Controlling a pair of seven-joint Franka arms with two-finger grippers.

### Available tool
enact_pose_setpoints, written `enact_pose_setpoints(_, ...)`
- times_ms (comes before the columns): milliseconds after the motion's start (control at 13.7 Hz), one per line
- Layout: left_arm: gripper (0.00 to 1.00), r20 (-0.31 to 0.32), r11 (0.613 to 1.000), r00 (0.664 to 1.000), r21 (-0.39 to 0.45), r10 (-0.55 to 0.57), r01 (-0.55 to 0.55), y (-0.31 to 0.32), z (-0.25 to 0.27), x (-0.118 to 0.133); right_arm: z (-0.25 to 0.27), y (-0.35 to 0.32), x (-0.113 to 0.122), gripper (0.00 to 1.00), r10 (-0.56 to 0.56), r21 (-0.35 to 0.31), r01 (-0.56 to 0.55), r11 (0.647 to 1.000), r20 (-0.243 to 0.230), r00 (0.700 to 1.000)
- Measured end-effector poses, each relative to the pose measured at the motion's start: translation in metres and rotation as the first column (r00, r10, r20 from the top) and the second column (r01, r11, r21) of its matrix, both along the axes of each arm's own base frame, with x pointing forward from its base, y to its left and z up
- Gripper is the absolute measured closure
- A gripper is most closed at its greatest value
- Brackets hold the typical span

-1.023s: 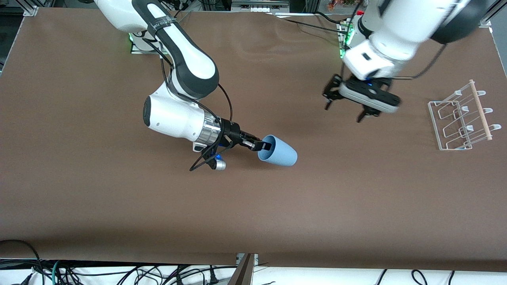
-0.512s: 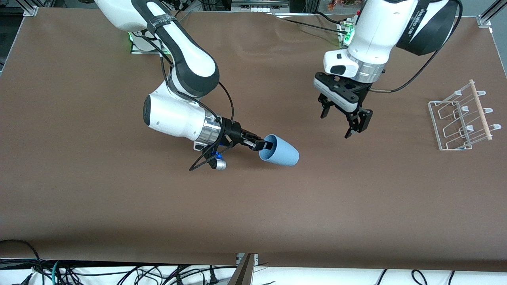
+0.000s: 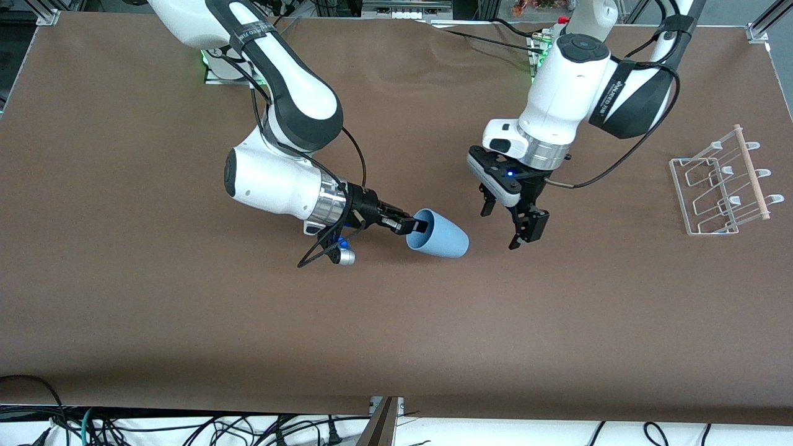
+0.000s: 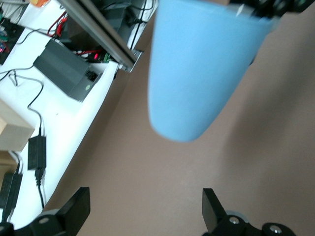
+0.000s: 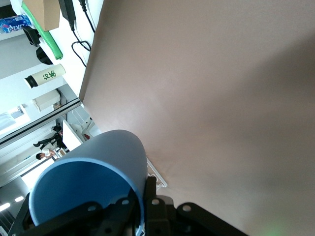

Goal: Transfer cup to left arm and place on rack
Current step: 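Move the left gripper down onto the cup rim held by the right gripper, then close the left gripper on the cup rim and open the right gripper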

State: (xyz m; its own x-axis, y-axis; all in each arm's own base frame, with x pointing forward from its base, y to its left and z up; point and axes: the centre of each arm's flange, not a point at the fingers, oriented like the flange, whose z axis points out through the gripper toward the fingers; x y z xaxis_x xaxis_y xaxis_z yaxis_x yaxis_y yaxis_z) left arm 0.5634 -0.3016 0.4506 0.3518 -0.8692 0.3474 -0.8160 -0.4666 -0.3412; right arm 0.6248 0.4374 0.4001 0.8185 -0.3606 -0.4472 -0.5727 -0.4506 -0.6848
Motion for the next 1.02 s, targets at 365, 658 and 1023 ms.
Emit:
enact_pose_setpoints(365, 0.0, 0.027, 0.994, 0.994, 0.044, -0.103, 0.102, -0.038, -0.006, -0.008, 0.0, 0.001, -0.001, 0.95, 0.01, 0.001, -0.01, 1.0, -0.007, 1.0)
enact_pose_setpoints(658, 0.0, 0.025, 0.991, 0.991, 0.011, -0.133, 0.133, -0.066, -0.012, 0.002, 0.001, -0.002, 0.001, 0.95, 0.004, 0.002, -0.004, 1.0, -0.005, 1.0)
enact_pose_setpoints(1023, 0.0, 0.034, 0.988, 0.987, -0.01, -0.155, 0.156, -0.077, -0.021, 0.018, 0.001, 0.001, -0.002, 0.95, 0.028, 0.005, -0.028, 1.0, -0.02, 0.999)
